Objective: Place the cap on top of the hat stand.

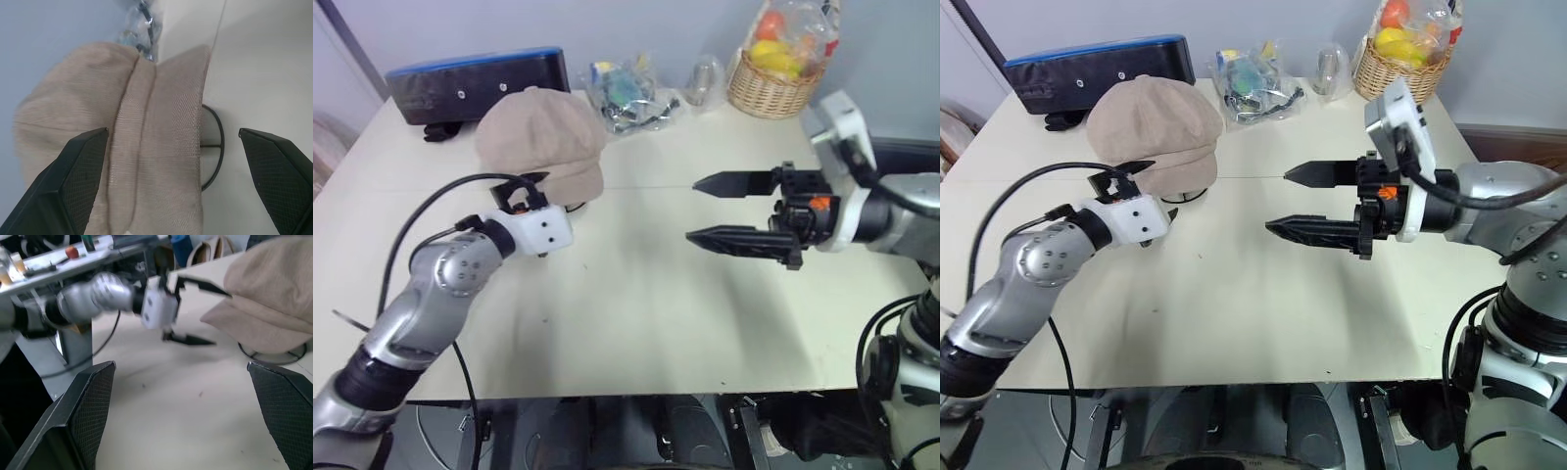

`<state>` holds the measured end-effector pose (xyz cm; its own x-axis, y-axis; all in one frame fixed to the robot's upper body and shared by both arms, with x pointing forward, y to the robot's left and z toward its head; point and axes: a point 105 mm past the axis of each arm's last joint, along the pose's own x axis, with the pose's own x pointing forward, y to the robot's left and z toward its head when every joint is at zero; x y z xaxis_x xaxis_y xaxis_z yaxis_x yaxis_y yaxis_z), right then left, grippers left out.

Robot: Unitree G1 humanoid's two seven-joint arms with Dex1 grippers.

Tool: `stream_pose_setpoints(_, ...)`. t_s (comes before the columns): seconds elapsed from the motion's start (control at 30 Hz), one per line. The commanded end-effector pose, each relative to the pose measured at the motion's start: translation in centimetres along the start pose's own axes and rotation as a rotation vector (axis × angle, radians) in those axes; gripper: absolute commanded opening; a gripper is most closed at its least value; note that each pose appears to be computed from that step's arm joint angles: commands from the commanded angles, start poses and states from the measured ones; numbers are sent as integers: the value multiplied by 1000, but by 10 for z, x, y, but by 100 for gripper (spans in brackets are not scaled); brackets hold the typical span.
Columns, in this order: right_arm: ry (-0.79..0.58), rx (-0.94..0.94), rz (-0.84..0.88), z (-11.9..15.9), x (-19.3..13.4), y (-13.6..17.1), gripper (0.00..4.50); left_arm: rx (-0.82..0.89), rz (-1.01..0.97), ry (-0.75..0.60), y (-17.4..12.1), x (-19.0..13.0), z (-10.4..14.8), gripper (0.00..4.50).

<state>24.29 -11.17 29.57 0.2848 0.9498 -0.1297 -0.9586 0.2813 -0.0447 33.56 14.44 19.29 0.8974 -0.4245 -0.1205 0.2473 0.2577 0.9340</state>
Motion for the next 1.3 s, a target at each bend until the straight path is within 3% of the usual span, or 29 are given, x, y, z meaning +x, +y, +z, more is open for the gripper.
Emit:
stream_pose_setpoints(0.03,-61,-14,-37,16,-7,-3,441,55,56,-10,10,3,3,450)
stream_pose_setpoints(0.13,-77,-6,-61,18,-7,-7,450,57,102,-14,19,7,1,363)
stream_pose_setpoints(0.33,-59,-1,-73,12,-7,-8,450,116,137,-89,28,-1,-9,63)
stream_pose_setpoints(0.77,-42,16,-128,4,-11,-21,450,252,114,-331,44,-25,-58,63)
stream_pose_setpoints(1.03,-28,5,-147,1,-13,-23,450,225,91,-369,46,-13,-63,63)
stream_pose_setpoints(1.13,-28,0,-149,2,-14,-23,450,206,76,-378,40,-14,-63,146)
stream_pose_setpoints(1.3,-28,-2,-163,2,-16,-26,450,200,70,-390,32,-24,-61,399)
